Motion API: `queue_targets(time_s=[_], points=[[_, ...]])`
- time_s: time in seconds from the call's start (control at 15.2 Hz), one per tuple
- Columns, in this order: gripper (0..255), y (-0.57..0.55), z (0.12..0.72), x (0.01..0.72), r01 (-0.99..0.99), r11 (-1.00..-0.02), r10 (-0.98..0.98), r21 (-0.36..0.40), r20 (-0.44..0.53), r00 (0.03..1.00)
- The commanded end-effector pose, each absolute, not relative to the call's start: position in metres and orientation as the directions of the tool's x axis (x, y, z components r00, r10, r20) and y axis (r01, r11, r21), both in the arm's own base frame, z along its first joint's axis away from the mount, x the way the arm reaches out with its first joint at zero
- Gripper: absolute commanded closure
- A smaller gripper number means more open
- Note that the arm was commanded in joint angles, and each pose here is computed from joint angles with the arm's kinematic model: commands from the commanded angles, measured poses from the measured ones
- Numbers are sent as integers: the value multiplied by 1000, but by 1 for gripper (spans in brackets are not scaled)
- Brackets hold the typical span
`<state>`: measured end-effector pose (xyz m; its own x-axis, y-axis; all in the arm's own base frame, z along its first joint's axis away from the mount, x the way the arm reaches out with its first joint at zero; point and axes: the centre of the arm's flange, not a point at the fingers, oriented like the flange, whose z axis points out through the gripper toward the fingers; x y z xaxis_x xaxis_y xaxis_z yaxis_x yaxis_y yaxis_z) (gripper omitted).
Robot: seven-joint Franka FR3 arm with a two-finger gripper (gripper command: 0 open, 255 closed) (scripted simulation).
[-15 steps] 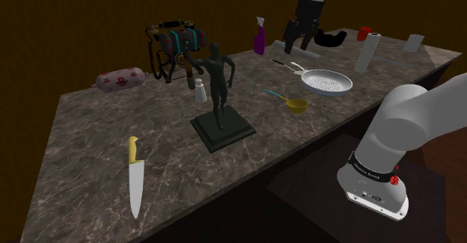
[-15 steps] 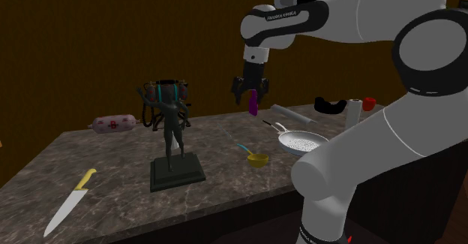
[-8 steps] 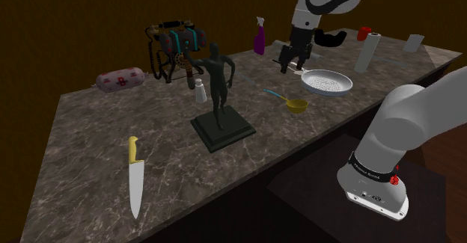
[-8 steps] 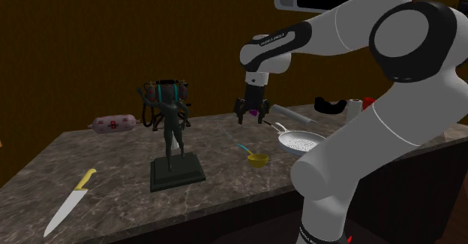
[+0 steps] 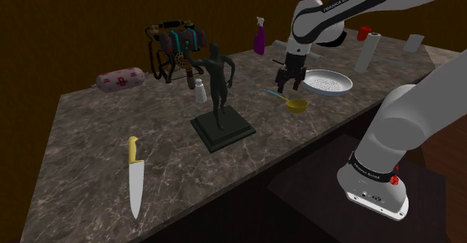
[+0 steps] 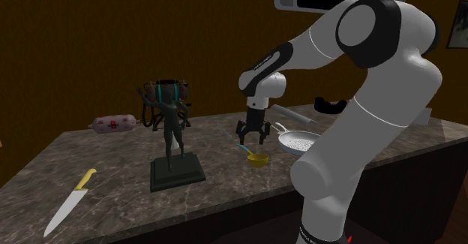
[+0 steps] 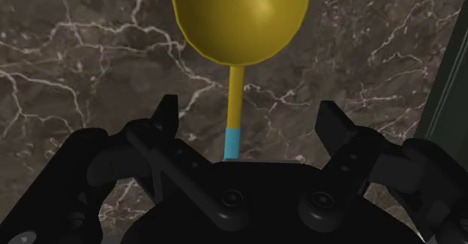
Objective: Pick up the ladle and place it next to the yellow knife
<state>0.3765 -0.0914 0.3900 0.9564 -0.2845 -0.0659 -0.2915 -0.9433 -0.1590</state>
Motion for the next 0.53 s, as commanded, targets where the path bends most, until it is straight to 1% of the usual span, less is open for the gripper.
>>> queue_targets(time_s=[0.0, 0.46], points=[[0, -96, 371, 379, -303, -939, -293, -164, -81, 953], [0, -89, 332, 378, -303, -939, -293, -164, -81, 953]])
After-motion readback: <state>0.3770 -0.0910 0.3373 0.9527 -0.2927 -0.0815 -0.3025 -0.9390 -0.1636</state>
